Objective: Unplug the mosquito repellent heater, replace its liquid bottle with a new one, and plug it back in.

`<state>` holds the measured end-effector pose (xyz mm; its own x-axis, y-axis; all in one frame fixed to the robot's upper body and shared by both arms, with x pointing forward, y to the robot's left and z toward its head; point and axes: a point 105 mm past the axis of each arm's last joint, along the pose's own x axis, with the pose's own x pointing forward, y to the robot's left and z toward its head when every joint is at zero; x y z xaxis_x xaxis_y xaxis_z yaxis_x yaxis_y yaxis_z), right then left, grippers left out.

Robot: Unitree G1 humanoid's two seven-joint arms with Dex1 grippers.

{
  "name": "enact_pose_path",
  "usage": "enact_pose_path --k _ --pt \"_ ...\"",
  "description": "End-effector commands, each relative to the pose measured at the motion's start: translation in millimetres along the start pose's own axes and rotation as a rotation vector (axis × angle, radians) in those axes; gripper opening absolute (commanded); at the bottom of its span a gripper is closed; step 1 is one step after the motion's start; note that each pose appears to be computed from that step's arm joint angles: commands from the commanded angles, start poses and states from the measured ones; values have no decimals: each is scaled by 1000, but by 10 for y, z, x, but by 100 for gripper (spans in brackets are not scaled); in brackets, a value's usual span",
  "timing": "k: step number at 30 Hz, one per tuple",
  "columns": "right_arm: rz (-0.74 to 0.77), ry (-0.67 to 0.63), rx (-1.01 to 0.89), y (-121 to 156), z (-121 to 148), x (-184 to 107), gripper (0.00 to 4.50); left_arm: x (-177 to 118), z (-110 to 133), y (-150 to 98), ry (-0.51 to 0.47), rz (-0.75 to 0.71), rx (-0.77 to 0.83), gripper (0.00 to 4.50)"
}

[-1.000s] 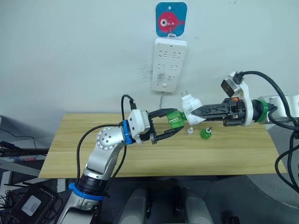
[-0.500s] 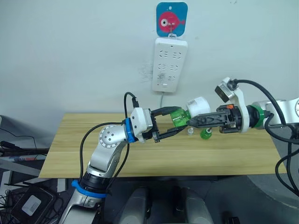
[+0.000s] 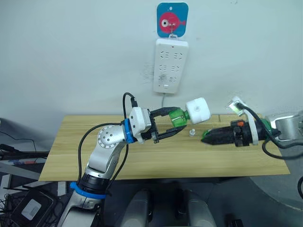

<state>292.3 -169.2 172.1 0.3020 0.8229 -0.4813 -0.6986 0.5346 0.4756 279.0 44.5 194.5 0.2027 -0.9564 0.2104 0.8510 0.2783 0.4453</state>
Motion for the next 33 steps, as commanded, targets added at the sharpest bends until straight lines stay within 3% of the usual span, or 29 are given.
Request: enact_pose_path --k 1,8,9,13,23,33 --pt "-40 -100 -66 -136 291 -53 286 7 199 -2 -57 -23 37 227" --pt "79 -186 -28 -27 582 215 17 16 223 -38 -59 -43 22 227" --pt "99 -188 -15 9 595 245 5 19 222 -38 -60 -42 20 227" --pt "230 -151 4 283 554 297 5 21 216 -28 -56 -34 19 227" --pt "381 9 -55 785 227 133 5 -40 138 64 -20 20 35 227" --pt "456 24 -124 1020 395 41 5 -41 88 43 -12 8 34 227"
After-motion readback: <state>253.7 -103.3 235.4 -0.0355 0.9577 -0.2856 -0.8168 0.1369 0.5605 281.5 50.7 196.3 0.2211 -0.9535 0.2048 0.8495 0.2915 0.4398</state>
